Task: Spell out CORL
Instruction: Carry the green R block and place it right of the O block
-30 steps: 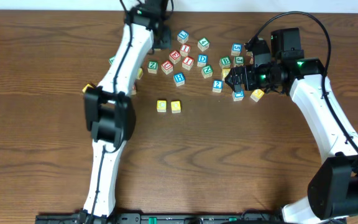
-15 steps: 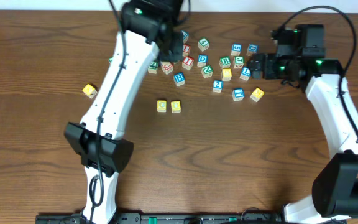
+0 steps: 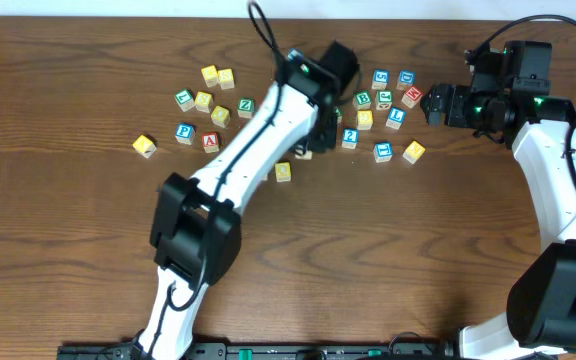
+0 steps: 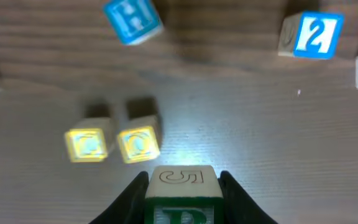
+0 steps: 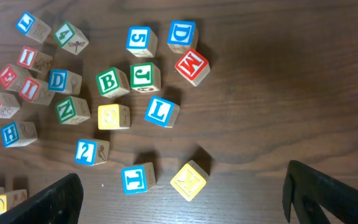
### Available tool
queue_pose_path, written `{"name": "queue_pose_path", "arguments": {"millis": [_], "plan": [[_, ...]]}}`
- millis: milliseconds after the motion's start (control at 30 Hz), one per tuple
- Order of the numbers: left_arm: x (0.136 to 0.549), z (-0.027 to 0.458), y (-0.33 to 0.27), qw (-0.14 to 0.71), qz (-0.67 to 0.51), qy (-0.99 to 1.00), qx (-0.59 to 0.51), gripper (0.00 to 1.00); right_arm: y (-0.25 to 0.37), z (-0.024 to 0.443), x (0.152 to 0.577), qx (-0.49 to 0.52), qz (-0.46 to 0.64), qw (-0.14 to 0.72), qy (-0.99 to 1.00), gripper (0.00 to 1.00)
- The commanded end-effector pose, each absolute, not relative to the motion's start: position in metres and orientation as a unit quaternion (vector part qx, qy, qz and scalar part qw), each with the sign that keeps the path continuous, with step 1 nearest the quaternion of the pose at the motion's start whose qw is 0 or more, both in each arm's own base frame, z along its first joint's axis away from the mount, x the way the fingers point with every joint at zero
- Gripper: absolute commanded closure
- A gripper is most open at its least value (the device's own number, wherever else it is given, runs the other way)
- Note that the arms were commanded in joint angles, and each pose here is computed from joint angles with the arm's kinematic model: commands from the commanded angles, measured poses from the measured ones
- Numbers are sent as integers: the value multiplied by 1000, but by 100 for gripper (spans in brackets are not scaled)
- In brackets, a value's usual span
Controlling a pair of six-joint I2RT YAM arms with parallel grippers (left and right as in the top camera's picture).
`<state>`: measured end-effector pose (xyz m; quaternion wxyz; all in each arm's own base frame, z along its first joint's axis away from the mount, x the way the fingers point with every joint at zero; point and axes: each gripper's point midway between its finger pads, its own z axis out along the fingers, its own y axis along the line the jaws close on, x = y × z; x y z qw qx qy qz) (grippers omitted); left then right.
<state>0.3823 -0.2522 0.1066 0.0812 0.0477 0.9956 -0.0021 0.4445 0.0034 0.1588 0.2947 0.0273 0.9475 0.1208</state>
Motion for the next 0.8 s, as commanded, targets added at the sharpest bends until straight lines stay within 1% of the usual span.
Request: {"name": "queue_pose_path", "arguments": {"millis": [0, 100, 333, 567, 767], "plan": [[372, 72, -256, 68, 5, 997, 35, 72, 2, 170, 447, 33, 123, 305, 944, 1], [375, 49, -259, 77, -2, 997, 30, 72, 3, 169, 446, 33, 123, 303, 944, 1], [376, 12, -250, 94, 5, 996, -9, 72, 3, 168, 445, 33, 123, 301, 945, 1], [383, 6, -238, 114, 25, 993, -32, 72, 3, 168, 444, 33, 123, 300, 945, 1], [380, 1, -236, 108, 30, 993, -34, 72, 3, 168, 444, 33, 123, 300, 945, 1]]}}
